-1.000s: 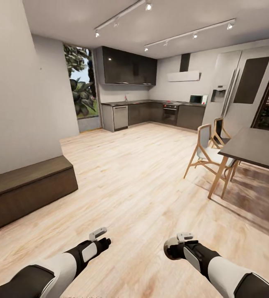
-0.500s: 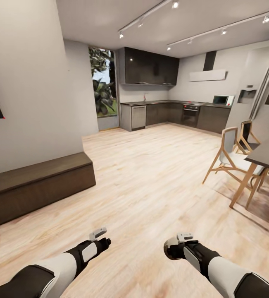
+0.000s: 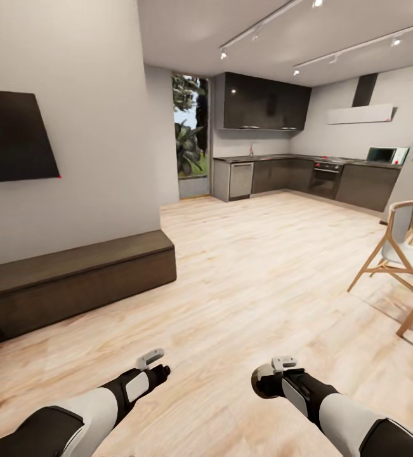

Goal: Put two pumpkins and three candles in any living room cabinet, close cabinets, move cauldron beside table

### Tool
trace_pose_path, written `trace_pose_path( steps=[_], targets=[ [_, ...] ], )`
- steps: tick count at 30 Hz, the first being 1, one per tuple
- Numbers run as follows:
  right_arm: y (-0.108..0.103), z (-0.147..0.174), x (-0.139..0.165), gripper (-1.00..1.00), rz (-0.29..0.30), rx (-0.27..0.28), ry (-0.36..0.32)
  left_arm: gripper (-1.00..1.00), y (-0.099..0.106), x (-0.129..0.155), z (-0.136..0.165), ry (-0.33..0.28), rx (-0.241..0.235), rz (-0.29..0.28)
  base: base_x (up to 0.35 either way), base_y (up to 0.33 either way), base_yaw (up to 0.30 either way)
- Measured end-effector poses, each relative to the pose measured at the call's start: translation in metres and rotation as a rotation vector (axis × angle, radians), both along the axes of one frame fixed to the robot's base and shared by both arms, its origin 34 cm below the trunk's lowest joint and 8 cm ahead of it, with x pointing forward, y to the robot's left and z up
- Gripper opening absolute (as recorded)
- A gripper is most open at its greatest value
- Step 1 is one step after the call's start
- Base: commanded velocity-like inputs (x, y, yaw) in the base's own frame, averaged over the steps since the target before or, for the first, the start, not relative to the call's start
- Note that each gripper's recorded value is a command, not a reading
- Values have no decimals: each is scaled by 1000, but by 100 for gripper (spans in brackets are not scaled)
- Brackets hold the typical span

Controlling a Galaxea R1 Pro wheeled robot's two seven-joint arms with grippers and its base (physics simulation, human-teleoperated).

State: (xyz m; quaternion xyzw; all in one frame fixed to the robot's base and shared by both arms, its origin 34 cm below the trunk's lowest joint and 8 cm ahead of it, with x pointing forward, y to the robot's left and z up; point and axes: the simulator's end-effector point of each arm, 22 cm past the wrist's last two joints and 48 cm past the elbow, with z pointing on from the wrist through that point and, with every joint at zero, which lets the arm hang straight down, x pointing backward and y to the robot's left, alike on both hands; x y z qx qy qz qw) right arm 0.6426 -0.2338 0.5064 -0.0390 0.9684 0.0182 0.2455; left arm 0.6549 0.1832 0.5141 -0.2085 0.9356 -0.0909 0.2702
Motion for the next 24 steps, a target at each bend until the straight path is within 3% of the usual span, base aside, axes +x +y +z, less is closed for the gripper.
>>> trace_pose_path(
  steps=[12,24],
  targets=[
    [0,6,3,-100,2,-1,-12,100,-1,3,7,-13,-1,-2,6,291,161],
    [0,12,5,-100,2,-1,-23,100,-1,5,12,-24,-1,-3,141,318,236]
  ],
)
